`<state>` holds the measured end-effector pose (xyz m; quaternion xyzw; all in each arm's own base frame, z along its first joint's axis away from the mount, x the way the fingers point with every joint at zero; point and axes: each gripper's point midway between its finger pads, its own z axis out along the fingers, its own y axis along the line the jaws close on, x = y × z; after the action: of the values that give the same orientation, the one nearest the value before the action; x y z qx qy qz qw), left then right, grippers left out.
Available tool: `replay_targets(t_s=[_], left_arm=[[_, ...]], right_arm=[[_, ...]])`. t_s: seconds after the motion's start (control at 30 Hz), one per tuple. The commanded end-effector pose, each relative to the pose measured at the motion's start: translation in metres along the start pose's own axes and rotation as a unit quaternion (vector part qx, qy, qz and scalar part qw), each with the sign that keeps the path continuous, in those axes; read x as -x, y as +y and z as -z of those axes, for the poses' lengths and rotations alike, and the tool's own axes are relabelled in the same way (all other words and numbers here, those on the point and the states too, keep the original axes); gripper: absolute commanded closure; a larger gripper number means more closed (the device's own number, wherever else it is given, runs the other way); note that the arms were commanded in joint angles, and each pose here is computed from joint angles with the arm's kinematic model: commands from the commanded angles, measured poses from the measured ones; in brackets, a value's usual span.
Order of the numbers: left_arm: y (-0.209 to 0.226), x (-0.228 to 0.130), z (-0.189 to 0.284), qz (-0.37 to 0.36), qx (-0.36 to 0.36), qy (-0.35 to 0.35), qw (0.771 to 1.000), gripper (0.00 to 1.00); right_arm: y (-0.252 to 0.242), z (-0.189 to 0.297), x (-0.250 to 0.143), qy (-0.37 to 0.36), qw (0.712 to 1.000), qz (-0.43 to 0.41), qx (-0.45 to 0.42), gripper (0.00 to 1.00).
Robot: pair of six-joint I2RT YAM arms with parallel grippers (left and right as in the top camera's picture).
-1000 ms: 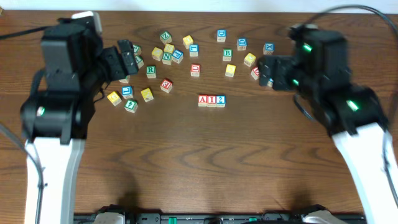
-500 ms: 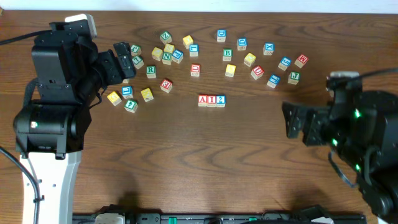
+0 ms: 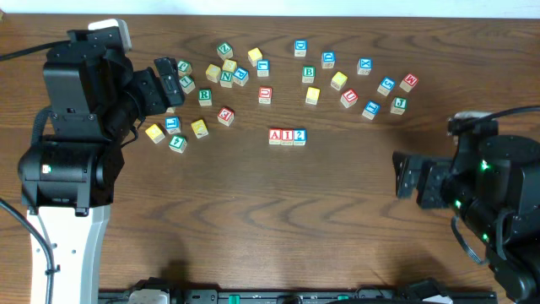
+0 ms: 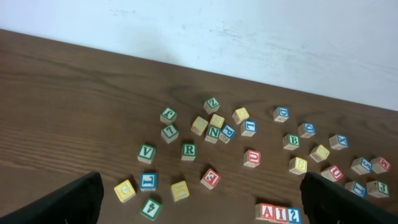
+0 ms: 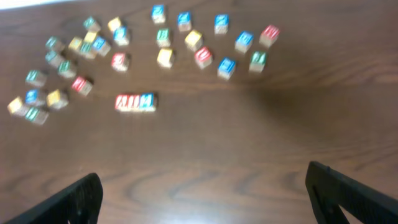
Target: Spell out AI2
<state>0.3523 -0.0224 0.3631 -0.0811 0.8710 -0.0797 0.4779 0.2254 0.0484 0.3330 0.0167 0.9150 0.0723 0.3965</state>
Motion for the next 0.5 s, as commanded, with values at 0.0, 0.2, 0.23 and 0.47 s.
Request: replay_targets(t_s=[0.0, 0.2, 0.23, 0.47], left_arm=[[0.002, 0.002, 0.001, -0.003, 0.004, -0.004, 1.0, 0.0], [0.002, 0.002, 0.001, -0.003, 0.004, -0.004, 1.0, 0.0], [0.002, 0.002, 0.001, -0.003, 0.004, -0.004, 1.0, 0.0], [0.002, 0.002, 0.001, -0.003, 0.004, -0.004, 1.0, 0.0]], right_arm=[[-0.015, -0.011, 0.007, -0.034, 0.998, 0.018, -0.04, 0.01], [-0.028, -0.033, 0.01, -0.14, 0.99, 0.014, -0.034, 0.01], [-0.031, -0.038, 0.007, -0.155, 0.987, 0.009, -0.03, 0.01], [-0.047, -0.068, -0.027, -0.25, 0.968, -0.008, -0.017, 0.01]])
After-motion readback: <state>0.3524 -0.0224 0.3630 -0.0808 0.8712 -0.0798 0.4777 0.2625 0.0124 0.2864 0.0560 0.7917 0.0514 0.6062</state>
